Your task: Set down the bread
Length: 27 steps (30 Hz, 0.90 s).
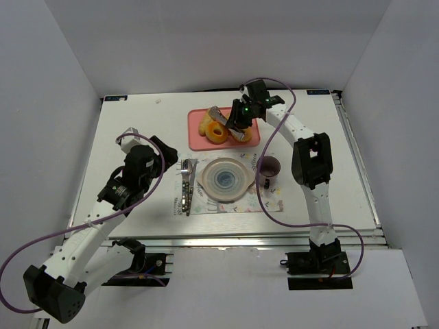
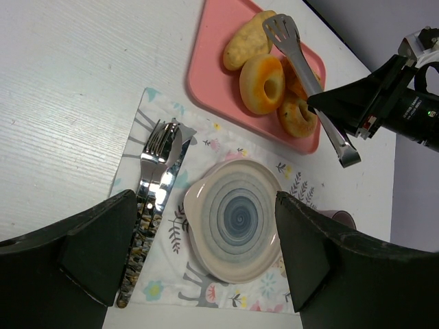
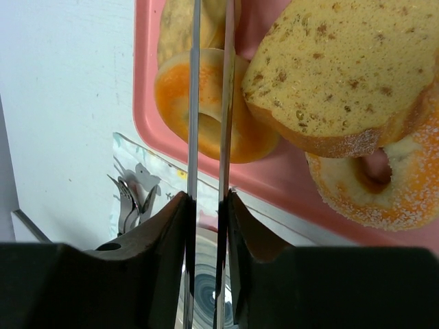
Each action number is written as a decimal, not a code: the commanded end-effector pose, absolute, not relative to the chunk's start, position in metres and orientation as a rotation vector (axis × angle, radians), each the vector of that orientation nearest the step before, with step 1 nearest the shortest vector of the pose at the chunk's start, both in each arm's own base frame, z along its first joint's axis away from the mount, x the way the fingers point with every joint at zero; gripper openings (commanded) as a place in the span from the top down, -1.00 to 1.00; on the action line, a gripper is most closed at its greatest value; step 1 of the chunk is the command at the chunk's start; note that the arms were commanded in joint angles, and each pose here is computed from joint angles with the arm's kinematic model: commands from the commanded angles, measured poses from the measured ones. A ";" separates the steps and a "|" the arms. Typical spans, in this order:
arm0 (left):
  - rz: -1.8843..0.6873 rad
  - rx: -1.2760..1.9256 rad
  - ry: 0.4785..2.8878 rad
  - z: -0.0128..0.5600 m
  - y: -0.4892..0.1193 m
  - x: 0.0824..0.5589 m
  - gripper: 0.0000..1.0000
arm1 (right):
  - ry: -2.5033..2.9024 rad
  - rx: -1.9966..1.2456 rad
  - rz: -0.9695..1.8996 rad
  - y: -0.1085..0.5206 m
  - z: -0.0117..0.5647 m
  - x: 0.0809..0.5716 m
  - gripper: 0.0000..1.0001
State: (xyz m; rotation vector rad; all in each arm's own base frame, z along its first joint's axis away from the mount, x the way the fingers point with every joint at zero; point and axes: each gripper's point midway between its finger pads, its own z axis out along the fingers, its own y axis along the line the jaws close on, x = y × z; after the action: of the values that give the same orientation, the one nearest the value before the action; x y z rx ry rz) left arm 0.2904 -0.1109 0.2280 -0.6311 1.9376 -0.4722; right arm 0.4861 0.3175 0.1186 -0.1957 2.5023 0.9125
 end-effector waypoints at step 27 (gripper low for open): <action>-0.498 -0.650 1.841 0.266 -0.103 0.288 -0.82 | 2.046 -0.479 1.557 0.330 0.295 0.430 1.00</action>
State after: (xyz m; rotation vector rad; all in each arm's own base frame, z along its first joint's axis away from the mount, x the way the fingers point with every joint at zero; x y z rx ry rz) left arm 0.2905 -0.1092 0.2445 -0.6350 1.8982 -0.4895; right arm 0.4563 0.3335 0.2412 -0.3317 2.1972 1.4459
